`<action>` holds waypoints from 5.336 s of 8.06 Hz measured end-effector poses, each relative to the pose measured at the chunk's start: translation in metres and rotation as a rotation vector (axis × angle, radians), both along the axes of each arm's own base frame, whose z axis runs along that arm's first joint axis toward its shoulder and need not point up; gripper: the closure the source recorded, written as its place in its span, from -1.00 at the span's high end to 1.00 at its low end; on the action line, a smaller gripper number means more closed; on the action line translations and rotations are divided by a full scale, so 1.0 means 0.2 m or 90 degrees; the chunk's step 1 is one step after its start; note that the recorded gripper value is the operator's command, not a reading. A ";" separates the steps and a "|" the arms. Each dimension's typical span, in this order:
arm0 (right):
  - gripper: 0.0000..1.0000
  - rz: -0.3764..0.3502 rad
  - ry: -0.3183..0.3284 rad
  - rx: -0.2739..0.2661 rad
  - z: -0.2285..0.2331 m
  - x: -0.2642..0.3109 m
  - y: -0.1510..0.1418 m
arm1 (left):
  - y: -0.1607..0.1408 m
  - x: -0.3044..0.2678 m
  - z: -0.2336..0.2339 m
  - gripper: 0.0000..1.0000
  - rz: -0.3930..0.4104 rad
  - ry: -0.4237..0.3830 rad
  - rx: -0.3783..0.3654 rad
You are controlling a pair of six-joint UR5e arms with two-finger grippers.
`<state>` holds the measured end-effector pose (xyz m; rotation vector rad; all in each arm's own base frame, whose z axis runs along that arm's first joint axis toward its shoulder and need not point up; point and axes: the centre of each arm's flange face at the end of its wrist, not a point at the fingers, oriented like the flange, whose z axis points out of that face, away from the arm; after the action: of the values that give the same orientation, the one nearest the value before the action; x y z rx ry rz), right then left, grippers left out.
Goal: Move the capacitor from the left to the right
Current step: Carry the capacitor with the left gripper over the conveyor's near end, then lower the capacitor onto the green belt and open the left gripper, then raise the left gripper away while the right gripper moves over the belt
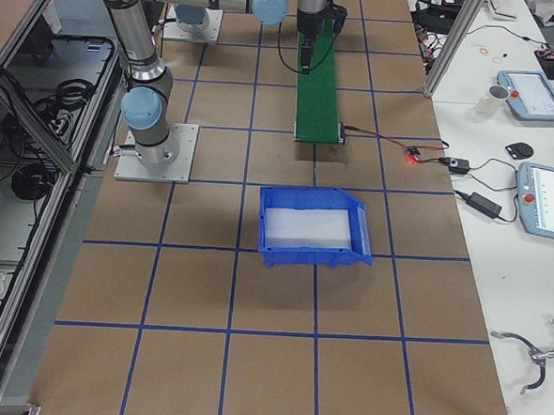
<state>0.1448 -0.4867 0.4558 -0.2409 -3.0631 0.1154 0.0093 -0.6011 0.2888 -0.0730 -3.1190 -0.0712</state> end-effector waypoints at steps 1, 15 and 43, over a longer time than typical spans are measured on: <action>1.00 0.000 0.000 0.000 0.00 0.00 0.00 | 0.00 0.00 0.00 -1.00 0.002 -0.001 0.000; 1.00 0.000 0.000 0.002 0.00 0.00 0.00 | 0.10 -0.01 -0.16 1.00 0.007 -0.014 0.022; 1.00 0.083 -0.112 0.026 -0.57 -0.03 -0.37 | 0.21 -0.18 0.75 1.00 -0.013 -0.002 0.042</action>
<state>0.1393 -0.5609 0.3412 -0.0514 -3.2505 0.0410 -0.0265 -0.5582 0.4393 -0.1033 -3.1157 -0.1752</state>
